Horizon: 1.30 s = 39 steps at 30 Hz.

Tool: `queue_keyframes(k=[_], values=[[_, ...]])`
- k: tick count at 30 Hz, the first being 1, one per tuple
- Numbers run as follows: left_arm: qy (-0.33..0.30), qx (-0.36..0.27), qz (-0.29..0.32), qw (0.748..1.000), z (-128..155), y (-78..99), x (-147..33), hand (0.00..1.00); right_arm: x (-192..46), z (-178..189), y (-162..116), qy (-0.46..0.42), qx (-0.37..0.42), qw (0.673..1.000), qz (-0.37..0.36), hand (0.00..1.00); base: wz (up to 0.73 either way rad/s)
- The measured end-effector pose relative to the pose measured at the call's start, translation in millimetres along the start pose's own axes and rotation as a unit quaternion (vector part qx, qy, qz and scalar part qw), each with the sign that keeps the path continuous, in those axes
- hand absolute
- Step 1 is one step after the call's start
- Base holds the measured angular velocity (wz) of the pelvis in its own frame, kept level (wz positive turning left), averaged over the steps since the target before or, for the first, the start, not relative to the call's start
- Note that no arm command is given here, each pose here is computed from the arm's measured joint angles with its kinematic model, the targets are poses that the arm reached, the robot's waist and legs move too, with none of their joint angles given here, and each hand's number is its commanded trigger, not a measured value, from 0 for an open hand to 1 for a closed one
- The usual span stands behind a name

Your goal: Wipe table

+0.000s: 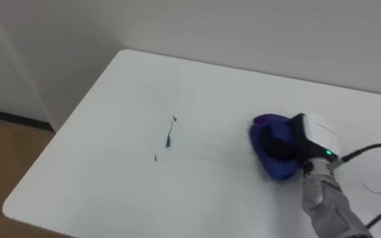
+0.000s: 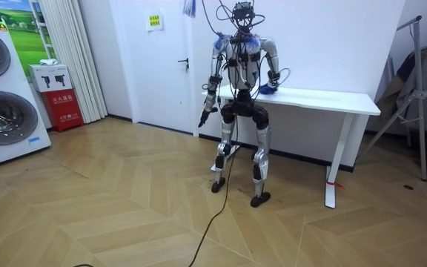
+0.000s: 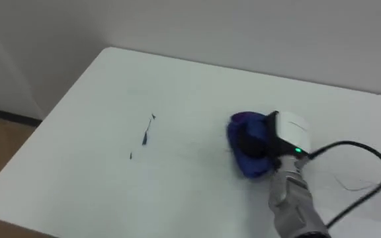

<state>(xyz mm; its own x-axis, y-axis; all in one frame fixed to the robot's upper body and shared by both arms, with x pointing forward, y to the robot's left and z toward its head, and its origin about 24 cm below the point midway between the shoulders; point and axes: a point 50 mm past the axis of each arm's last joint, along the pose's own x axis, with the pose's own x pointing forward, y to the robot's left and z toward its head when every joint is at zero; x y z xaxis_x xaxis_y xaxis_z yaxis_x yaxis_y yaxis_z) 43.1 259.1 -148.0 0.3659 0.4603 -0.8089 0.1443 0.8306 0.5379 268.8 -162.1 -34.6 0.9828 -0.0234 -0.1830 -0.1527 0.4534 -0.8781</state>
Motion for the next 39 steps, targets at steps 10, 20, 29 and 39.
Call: queue_keyframes(k=[10, 20, 29, 39], values=[[0.101, -0.021, 0.033, 0.994, -63.4, 16.9, -16.8, 0.00, -51.3, -62.0, 13.9, 0.074, 0.043, 0.994, -0.072, 1.00, 0.29], [0.056, -0.031, 0.067, 0.996, -37.4, 30.4, -5.2, 0.00, -112.9, -149.5, -1.8, 0.252, 0.036, 0.956, -0.146, 1.00, -0.10], [0.027, 0.002, 0.017, 1.000, -13.0, -9.2, -6.3, 0.00, -37.4, -70.0, 5.5, 0.143, 0.025, 0.989, -0.034, 1.00, -0.33], [0.043, 0.011, -0.008, 0.999, -17.3, -9.5, -6.3, 0.00, 10.0, -4.9, 8.6, 0.024, 0.023, 0.999, 0.010, 1.00, 0.15]])
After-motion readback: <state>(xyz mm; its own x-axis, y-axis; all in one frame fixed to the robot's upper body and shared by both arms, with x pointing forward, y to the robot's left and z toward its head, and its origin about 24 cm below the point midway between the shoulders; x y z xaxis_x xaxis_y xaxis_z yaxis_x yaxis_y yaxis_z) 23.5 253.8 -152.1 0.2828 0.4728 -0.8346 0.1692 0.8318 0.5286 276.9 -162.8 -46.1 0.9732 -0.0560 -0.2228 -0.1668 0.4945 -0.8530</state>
